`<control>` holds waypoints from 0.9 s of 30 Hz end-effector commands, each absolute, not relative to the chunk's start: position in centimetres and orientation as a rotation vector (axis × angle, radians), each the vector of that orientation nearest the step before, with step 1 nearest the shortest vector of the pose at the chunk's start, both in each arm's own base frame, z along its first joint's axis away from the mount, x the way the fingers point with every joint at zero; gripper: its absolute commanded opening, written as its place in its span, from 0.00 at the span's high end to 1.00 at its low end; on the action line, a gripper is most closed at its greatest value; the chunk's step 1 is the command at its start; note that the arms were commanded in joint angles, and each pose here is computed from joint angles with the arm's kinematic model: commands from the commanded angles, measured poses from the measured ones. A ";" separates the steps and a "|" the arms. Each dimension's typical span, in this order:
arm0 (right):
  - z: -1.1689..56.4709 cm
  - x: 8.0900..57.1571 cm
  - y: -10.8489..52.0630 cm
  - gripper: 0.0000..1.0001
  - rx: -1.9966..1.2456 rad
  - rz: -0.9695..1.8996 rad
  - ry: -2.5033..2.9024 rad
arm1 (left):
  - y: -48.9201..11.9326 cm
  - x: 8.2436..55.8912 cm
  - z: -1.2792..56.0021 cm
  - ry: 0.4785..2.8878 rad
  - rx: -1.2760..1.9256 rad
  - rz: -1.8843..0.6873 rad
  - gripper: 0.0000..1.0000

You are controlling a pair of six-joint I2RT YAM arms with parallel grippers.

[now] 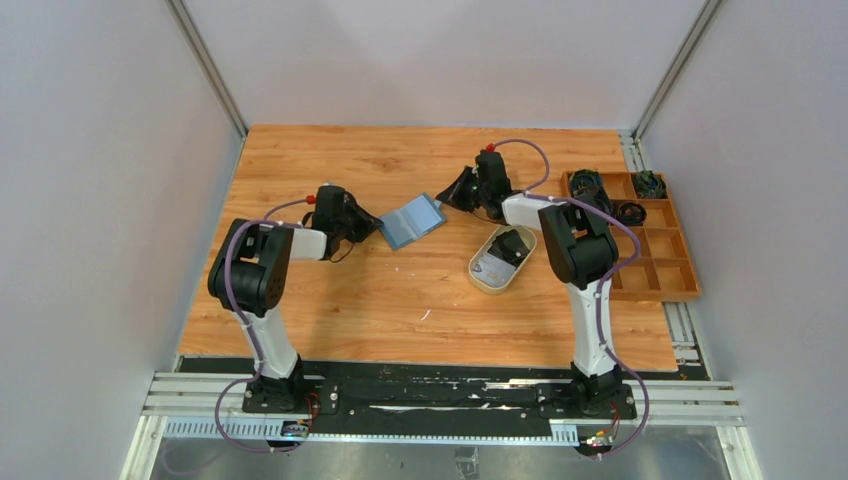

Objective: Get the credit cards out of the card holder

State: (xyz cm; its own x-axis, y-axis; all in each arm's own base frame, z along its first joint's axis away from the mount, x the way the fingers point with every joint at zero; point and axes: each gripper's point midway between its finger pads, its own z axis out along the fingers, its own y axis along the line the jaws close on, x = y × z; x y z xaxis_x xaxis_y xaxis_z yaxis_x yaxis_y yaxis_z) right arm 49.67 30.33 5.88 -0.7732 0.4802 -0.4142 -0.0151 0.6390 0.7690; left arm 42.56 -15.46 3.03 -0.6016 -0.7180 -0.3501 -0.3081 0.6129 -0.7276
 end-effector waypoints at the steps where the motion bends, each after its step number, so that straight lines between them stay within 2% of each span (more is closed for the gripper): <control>1: 4.3 49.4 29.8 1.00 0.380 1.070 2.276 | -15.6 43.7 3.2 2.174 -0.780 -0.834 0.71; 4: 4.3 49.5 30.0 1.00 0.380 1.082 2.275 | -15.7 43.9 2.9 2.179 -0.776 -0.835 0.68; 5: 4.4 49.6 30.0 1.00 0.382 1.085 2.273 | -15.8 44.0 2.9 2.180 -0.776 -0.836 0.70; 9: 4.4 49.5 30.1 1.00 0.379 1.092 2.272 | -15.7 44.0 2.7 2.181 -0.781 -0.830 1.00; 14: 5.0 49.5 30.0 1.00 0.364 1.093 2.261 | -15.4 44.2 3.6 2.159 -0.759 -0.812 1.00; 20: 9.6 49.2 29.4 0.98 0.155 0.952 2.217 | -16.0 45.1 6.0 2.157 -0.676 -0.828 1.00; 21: 10.3 49.4 29.4 0.96 0.109 0.917 2.207 | -16.3 45.5 6.6 2.156 -0.657 -0.843 1.00; 22: 11.3 49.4 29.5 0.90 0.062 0.883 2.211 | -16.6 45.9 7.2 2.153 -0.635 -0.857 1.00; 25: 12.5 49.2 29.4 0.66 -0.089 0.768 2.266 | -17.1 46.6 8.4 2.170 -0.576 -0.839 1.00; 27: 14.0 49.0 29.4 0.59 -0.162 0.721 2.271 | -17.3 46.8 9.2 2.194 -0.541 -0.810 1.00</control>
State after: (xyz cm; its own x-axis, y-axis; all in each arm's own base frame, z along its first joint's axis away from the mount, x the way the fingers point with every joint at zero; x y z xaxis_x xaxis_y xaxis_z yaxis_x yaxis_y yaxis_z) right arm 50.03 29.84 10.04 -0.7540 0.2835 -0.5925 -0.1939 0.7658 0.6132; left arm 46.47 -16.78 7.02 -0.6195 -0.6559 -0.4313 -0.1886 0.6577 -0.7293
